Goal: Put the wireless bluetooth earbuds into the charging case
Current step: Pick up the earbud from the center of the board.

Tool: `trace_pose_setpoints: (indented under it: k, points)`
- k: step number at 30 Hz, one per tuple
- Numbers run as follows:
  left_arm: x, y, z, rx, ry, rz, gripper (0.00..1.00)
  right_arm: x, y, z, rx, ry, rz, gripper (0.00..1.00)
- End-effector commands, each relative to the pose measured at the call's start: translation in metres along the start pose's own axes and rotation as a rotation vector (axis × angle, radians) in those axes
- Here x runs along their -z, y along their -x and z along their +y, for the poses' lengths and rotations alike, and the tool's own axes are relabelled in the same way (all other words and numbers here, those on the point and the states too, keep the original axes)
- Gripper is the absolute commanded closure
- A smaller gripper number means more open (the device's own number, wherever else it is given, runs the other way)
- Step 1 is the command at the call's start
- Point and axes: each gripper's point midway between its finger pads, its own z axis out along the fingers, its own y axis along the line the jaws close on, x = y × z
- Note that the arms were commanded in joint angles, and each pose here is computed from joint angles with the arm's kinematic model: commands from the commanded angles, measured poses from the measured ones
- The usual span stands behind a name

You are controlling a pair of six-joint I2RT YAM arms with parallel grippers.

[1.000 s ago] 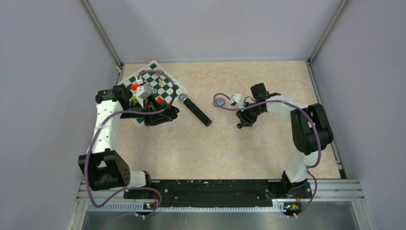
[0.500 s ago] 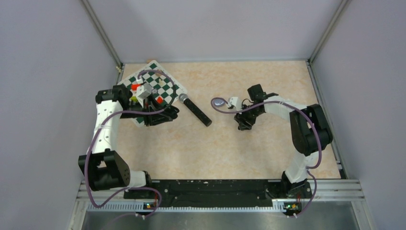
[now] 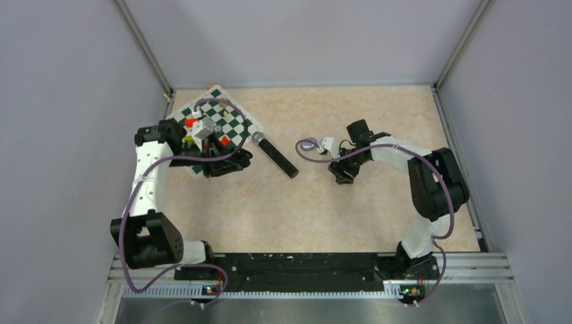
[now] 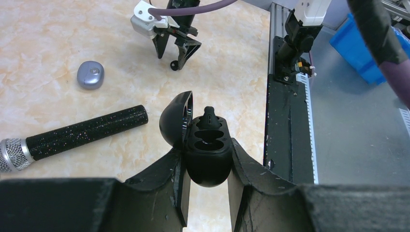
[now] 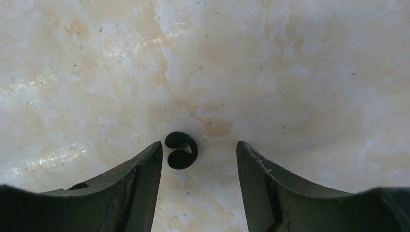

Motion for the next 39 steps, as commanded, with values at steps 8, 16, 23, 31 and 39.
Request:
trace_pose_setpoints:
  k: [8,16,23,31,39]
  points:
    - [0.000,0.013,-0.006,-0.062,0.001,-0.022,1.00,0.031,0.029,0.028,-0.032,0.197,-0.168,0.42]
    - [0.000,0.012,-0.004,-0.050,0.001,-0.023,1.00,0.045,0.038,-0.010,-0.195,0.122,-0.297,0.49]
    - [0.000,0.012,-0.004,-0.053,0.002,-0.022,1.00,0.028,0.021,-0.029,-0.347,0.106,-0.246,0.62]
    - [0.000,0.012,-0.003,-0.050,0.001,-0.022,1.00,0.016,0.009,-0.029,-0.436,0.161,-0.210,0.83]
    - [0.000,0.012,-0.003,-0.052,0.003,-0.022,1.00,0.012,-0.001,-0.022,-0.433,0.198,-0.162,0.83]
